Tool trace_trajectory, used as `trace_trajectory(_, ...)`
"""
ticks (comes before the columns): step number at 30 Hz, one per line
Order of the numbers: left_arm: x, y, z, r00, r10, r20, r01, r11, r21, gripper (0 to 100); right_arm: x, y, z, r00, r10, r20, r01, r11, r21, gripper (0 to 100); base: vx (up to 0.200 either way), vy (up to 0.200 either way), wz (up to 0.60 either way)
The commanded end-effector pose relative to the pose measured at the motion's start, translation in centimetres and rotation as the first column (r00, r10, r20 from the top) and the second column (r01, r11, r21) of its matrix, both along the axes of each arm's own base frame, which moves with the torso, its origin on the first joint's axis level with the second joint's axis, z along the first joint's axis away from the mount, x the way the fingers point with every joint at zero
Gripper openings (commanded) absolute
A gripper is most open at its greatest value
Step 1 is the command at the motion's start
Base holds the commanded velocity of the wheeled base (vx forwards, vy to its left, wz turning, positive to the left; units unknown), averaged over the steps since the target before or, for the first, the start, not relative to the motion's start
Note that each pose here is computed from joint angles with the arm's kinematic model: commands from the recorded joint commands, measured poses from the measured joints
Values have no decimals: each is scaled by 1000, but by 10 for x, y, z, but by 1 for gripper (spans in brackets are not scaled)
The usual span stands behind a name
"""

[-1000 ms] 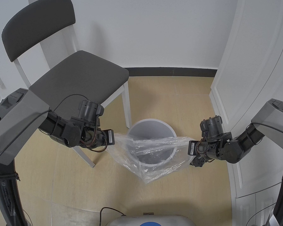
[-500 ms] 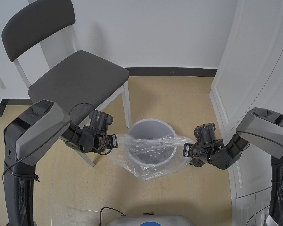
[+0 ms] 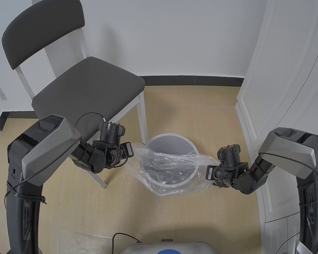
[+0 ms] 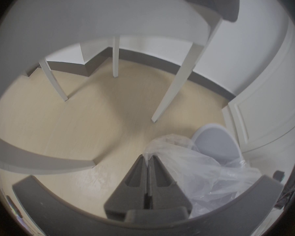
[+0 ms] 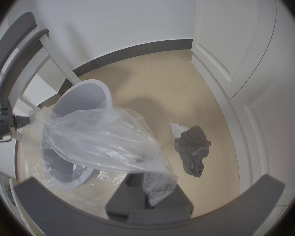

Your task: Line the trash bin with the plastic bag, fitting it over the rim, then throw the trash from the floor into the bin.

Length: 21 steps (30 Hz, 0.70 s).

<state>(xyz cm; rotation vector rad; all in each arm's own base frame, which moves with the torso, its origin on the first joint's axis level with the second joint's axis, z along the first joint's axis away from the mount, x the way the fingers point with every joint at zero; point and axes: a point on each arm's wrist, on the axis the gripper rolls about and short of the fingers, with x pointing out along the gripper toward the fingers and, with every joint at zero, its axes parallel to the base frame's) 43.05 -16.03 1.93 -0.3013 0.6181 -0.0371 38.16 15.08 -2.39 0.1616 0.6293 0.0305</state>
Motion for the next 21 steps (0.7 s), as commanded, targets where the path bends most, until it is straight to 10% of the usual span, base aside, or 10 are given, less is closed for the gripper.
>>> trace_trajectory(1,0,5,-4,1000,16,6,-16,1000,-4,0,4,-8,-21,1000,-12,-17,12,1000,-23,0,0,0,0)
trace_trajectory(21,-2,13,-11,1000,-14,-14,14,1000,-1,0,-3,-8,-16,998,28,61,-26,999,-35,0,0,0,0)
